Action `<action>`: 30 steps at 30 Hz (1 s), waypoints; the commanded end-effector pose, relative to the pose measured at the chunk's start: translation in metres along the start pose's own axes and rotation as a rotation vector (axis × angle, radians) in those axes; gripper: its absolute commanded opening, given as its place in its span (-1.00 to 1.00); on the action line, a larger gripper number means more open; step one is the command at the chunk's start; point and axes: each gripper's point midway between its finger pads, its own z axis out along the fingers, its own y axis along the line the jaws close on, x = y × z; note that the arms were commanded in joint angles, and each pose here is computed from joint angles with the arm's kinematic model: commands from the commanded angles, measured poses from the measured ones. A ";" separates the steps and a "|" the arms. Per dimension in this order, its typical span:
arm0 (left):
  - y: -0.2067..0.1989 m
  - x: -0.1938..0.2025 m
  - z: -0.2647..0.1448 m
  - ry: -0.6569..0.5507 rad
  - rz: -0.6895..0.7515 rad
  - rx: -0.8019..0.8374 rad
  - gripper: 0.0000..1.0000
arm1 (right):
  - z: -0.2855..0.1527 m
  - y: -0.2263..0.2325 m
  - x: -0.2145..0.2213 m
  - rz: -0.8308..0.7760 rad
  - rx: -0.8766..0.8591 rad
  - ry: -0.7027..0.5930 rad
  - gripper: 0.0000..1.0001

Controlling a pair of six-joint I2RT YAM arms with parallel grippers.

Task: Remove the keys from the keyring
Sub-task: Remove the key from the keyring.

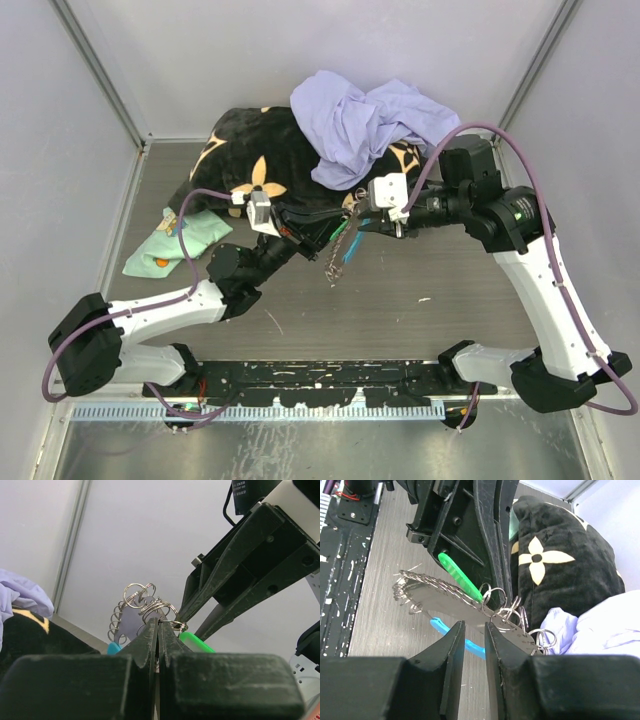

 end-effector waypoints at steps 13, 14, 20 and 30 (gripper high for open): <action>-0.005 -0.037 0.005 -0.097 -0.004 -0.035 -1.00 | -0.019 0.010 -0.006 -0.084 0.004 0.033 -0.20; -0.004 -0.036 0.005 -0.094 0.001 -0.038 -1.00 | -0.021 0.004 -0.005 -0.087 0.017 0.065 -0.19; -0.001 -0.033 0.006 -0.090 0.009 -0.047 -1.00 | -0.040 -0.003 -0.025 -0.146 0.054 0.075 0.05; -0.006 -0.039 0.001 -0.085 0.008 -0.044 -1.00 | -0.028 0.037 -0.017 -0.304 0.148 -0.146 -0.25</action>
